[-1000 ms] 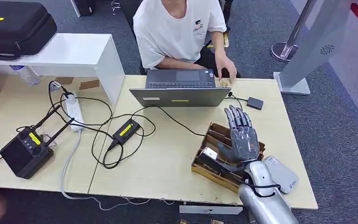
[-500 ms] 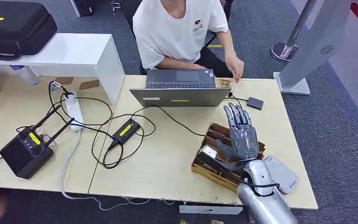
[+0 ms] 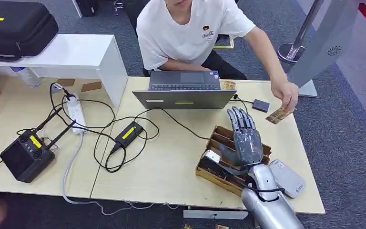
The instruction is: Pass the card to the sensor for recognition and then transmit it.
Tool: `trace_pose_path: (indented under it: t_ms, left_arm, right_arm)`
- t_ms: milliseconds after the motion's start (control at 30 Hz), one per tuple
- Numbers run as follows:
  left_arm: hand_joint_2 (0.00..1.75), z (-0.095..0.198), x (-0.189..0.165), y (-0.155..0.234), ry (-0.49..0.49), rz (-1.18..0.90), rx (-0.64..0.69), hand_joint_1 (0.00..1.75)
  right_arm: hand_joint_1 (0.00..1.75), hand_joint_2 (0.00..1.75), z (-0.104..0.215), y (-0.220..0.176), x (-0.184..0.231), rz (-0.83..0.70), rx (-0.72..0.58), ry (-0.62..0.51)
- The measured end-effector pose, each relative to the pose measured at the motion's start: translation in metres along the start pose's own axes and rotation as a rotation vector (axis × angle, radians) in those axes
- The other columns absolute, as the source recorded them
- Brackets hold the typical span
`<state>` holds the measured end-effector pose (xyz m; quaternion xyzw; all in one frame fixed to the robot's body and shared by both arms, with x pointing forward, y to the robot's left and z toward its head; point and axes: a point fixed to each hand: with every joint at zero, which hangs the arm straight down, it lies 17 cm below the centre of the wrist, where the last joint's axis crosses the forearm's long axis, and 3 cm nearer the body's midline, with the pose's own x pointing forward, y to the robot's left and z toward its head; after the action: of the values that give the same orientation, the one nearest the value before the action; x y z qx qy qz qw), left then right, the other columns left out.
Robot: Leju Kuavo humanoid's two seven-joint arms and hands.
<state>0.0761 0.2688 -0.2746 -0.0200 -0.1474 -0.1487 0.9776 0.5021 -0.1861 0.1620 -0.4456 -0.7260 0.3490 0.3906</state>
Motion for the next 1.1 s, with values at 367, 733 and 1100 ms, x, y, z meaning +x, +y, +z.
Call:
trace_pose_path:
  t_ms: [367, 733, 1100]
  left_arm:
    - [1.75, 0.000, 0.000, 0.000, 0.000, 0.000, -0.002, 0.00]
    - [1.75, 0.000, 0.000, 0.000, 0.000, 0.001, -0.003, 0.00]
    - [1.75, 0.000, 0.000, 0.000, -0.001, 0.002, -0.002, 0.00]
  right_arm:
    - [0.00, 1.75, 0.005, 0.014, 0.003, -0.002, 0.035, -0.009]
    - [0.00, 1.75, 0.006, 0.020, 0.002, -0.002, 0.049, -0.003]
    - [1.75, 1.75, 0.006, 0.020, 0.001, -0.010, 0.052, -0.002]
